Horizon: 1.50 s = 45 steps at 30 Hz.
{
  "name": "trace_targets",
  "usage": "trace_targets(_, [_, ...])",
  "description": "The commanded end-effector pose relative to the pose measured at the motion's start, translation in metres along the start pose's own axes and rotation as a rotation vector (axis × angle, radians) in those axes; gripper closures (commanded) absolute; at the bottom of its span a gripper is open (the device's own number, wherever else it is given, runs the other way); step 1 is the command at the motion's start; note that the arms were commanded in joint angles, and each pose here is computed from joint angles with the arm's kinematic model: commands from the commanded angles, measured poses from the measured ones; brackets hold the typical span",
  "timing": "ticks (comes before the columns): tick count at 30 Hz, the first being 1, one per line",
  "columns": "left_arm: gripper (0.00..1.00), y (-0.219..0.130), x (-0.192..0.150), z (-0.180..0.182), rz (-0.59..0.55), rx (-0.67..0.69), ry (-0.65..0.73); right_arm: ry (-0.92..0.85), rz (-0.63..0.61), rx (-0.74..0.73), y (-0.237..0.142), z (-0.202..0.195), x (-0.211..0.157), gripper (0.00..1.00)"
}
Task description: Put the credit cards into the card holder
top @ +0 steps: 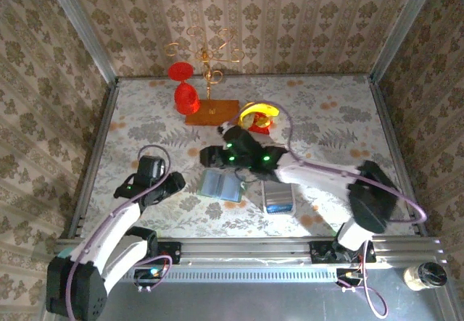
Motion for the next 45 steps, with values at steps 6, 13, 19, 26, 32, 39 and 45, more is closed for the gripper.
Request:
trace_targets(6, [0.43,0.018,0.015,-0.049,0.081,-0.201,0.197,-1.058,0.040,-0.050,-0.115,-0.036,-0.030,0.16])
trace_targets(13, [0.43,0.045,-0.001,-0.064,0.146,-0.153,0.292,-1.336,0.315,-0.108,-0.173,-0.078,-0.073,0.13])
trace_targets(19, [0.42,0.052,-0.003,-0.062,0.144,-0.115,0.307,-1.470,0.471,-0.164,-0.172,-0.106,-0.102,0.09])
trace_targets(26, [0.42,0.058,-0.014,-0.067,0.204,-0.106,0.333,-1.594,0.538,-0.218,-0.155,-0.133,-0.113,0.09])
trace_targets(32, [0.42,0.055,-0.027,-0.067,0.237,-0.117,0.306,-1.635,0.502,-0.204,-0.142,-0.133,-0.114,0.08])
trace_targets(39, [0.43,0.055,-0.040,-0.074,0.243,-0.193,0.214,-1.694,0.490,-0.184,-0.132,-0.132,-0.114,0.09])
trace_targets(45, [0.43,0.051,-0.044,-0.070,0.248,-0.173,0.165,-1.734,0.546,-0.209,-0.132,-0.145,-0.120,0.10])
Point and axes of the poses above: each hand's point on the last joint's axis, 136 mm out from that joint toward the fingers, its own y axis out along the fingers, its own z axis along the line the jaws close on, x = y × z, the point moved 5 cm from there along -y, back along the fingers, and after that the axes turned 7 degrees about y, right-handed, at the moved point
